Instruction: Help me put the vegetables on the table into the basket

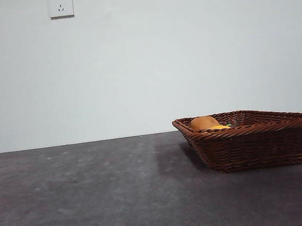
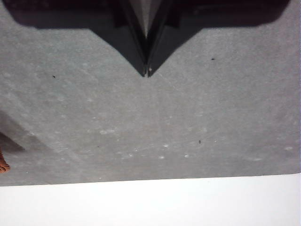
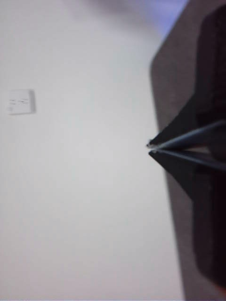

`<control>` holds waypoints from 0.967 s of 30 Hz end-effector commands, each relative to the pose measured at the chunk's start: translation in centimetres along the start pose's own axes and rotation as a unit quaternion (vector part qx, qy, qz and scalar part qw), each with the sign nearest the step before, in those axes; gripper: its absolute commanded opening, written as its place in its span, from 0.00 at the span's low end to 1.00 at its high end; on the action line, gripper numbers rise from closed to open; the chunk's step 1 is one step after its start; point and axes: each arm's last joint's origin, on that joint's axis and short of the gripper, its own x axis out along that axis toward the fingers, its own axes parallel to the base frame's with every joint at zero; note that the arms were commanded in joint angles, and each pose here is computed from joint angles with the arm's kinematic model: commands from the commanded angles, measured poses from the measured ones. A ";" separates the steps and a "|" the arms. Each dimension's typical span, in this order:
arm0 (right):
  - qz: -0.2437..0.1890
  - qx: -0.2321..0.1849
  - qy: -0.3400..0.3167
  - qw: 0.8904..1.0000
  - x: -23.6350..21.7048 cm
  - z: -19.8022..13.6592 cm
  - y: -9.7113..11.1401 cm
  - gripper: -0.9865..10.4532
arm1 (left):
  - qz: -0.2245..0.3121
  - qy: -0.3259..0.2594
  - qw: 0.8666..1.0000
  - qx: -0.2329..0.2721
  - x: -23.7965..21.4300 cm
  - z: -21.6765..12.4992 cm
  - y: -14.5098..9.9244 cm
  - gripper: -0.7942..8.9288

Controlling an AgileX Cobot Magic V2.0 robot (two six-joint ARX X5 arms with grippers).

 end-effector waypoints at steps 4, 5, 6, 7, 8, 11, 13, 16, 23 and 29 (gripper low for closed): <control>-0.001 -0.010 0.065 0.998 -0.4 -4.4 -0.3 0.09 | -0.001 0.003 1.000 -0.002 0.1 -0.3 0.0 0.08; -0.002 -0.013 0.083 0.996 -0.5 -4.7 -0.3 0.09 | -0.001 0.003 1.000 -0.002 0.1 -0.3 0.0 0.08; -0.003 -0.016 0.106 0.994 -0.6 -5.2 -0.3 0.09 | -0.001 0.003 1.000 -0.002 0.1 -0.3 0.0 0.08; -0.005 -0.019 0.126 0.992 -0.7 -5.5 -0.4 0.09 | -0.001 0.005 1.000 -0.002 0.1 -0.3 0.0 0.08; -0.005 -0.021 0.143 0.990 -0.7 -5.9 -0.4 0.09 | -0.001 0.006 1.000 -0.002 0.1 -0.3 0.0 0.08; -0.008 -0.028 0.194 0.981 -1.1 -6.8 -0.5 0.09 | 0.000 0.008 1.000 -0.002 0.2 -0.4 0.0 0.08; -0.008 -0.028 0.196 0.980 -1.1 -6.8 -0.5 0.09 | -0.001 0.008 1.000 -0.002 0.2 -0.4 0.0 0.08; -0.008 -0.029 0.199 0.979 -1.1 -6.9 -0.5 0.09 | 0.000 0.008 1.000 -0.002 0.2 -0.4 0.0 0.08; -0.008 -0.029 0.199 0.979 -1.1 -6.9 -0.5 0.09 | -0.001 0.008 1.000 -0.002 0.2 -0.4 0.0 0.08; -0.008 -0.029 0.199 0.979 -1.1 -6.9 -0.5 0.09 | -0.001 0.009 1.000 -0.002 0.2 -0.4 0.0 0.08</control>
